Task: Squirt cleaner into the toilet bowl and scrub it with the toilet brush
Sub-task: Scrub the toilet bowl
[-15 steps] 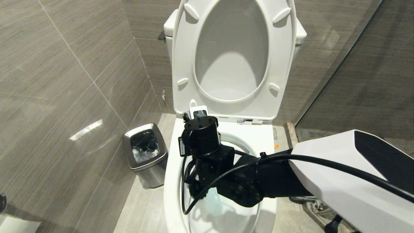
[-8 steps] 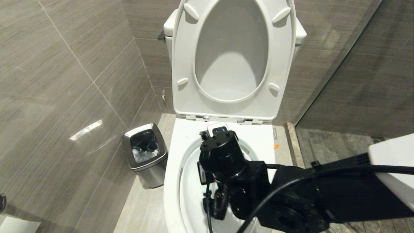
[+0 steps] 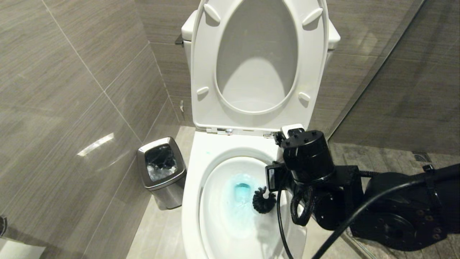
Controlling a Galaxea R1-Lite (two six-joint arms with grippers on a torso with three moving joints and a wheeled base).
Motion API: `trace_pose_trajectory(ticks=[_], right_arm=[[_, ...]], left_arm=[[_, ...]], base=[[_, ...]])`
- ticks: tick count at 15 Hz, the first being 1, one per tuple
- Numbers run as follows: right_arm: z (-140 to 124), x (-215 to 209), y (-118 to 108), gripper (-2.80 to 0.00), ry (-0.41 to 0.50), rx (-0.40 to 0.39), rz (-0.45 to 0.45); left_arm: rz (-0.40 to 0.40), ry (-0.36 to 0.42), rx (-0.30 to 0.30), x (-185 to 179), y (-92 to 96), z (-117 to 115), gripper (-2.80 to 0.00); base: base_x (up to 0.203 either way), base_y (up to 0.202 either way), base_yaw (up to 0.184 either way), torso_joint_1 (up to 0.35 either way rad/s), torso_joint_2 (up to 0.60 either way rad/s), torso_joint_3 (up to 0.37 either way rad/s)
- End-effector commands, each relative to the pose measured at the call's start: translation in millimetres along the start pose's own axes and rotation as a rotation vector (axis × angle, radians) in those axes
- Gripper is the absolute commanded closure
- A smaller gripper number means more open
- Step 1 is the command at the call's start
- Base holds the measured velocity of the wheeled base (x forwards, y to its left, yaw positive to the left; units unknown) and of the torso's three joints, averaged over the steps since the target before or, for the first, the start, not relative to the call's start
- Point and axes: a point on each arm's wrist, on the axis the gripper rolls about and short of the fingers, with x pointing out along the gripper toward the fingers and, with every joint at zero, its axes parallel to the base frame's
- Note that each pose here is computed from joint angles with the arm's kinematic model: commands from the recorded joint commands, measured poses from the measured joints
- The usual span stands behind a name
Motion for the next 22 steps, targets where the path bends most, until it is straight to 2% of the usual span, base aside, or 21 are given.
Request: trace_pose_trajectory(ticks=[1, 4, 7, 9, 12, 15, 17, 20, 22], right_arm=[[7.6, 24.0, 6.9, 0.00, -0.047, 0.005, -0.019], [10.9, 57.2, 27.4, 0.00, -0.149, -0.026, -0.013], [28.0, 77.9, 50.9, 0.00, -0.253, -0.002, 0.010], [40.2, 79.5, 71.3, 0.00, -0.304, 0.017, 0.044], [45.7, 62.5, 106.1, 0.00, -0.318, 0.007, 0.128], [36.3, 47.0, 130.5, 0.00, -0.287, 0.001, 0.196], [27.1, 34.9, 139.4, 0.00, -0.236, 0.017, 0.229], [21.9, 0.5, 129.3, 0.00, -0.125, 0.027, 0.264], [18.0, -26.9, 112.4, 0.00, -0.056, 0.027, 0.274]], left_arm=[[-0.001, 0.000, 0.000, 0.0, 0.0, 0.0, 0.00], [-0.001, 0.000, 0.000, 0.0, 0.0, 0.0, 0.00], [-0.004, 0.000, 0.006, 0.0, -0.1, 0.0, 0.00], [-0.004, 0.000, 0.005, 0.0, -0.1, 0.0, 0.00], [-0.004, 0.000, 0.006, 0.0, -0.1, 0.0, 0.00], [-0.006, -0.001, 0.006, 0.0, -0.2, 0.0, 0.00], [-0.004, 0.000, 0.006, 0.0, -0.1, 0.0, 0.00], [-0.006, 0.001, 0.006, 0.0, -0.1, -0.1, 0.00], [-0.006, 0.004, 0.008, 0.0, -0.2, -0.4, 0.00]], base=[[0.000, 0.000, 0.000, 0.000, 0.00, 0.000], [0.000, 0.000, 0.000, 0.000, 0.00, 0.000], [0.000, 0.000, 0.000, 0.000, 0.00, 0.000], [0.000, 0.000, 0.000, 0.000, 0.00, 0.000], [0.000, 0.000, 0.000, 0.000, 0.00, 0.000], [0.000, 0.000, 0.000, 0.000, 0.00, 0.000], [0.000, 0.000, 0.000, 0.000, 0.00, 0.000], [0.000, 0.000, 0.000, 0.000, 0.00, 0.000], [0.000, 0.000, 0.000, 0.000, 0.00, 0.000]])
